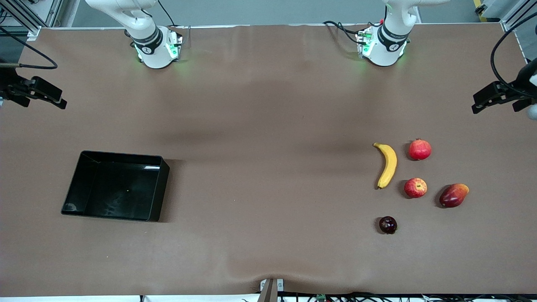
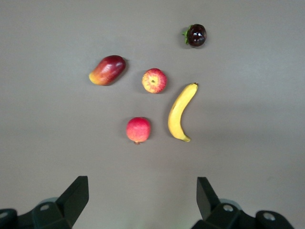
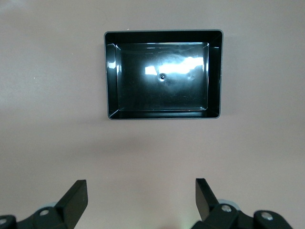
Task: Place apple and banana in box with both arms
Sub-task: 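Move the left gripper toward the red-yellow apple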
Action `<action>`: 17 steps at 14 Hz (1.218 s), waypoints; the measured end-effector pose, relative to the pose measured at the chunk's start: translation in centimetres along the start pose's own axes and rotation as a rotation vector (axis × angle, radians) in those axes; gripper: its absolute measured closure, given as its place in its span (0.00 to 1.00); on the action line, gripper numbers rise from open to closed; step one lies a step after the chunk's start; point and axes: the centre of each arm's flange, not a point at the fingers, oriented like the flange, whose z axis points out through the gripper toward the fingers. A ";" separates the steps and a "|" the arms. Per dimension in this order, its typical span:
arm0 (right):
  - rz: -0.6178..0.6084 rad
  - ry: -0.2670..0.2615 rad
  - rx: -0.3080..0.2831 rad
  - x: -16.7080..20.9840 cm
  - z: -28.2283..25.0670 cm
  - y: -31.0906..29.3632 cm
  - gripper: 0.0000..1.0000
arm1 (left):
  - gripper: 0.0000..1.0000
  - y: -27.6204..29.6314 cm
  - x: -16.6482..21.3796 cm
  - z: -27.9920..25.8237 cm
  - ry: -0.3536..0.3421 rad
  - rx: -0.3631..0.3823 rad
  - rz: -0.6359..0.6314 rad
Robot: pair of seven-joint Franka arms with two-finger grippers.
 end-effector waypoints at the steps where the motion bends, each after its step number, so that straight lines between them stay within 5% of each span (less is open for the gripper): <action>1: -0.001 0.000 0.000 0.0 0.0 0.0 0.00 | 0.00 -0.3 0.3 0.5 -0.008 -0.014 -0.005; 9: -0.002 0.000 0.000 0.0 0.0 -0.1 0.00 | 0.00 0.0 3.8 6.6 -0.080 -0.014 -0.004; 17: -0.002 0.001 0.000 0.0 0.0 -0.1 0.00 | 0.00 1.8 5.5 15.3 -0.075 -0.014 0.011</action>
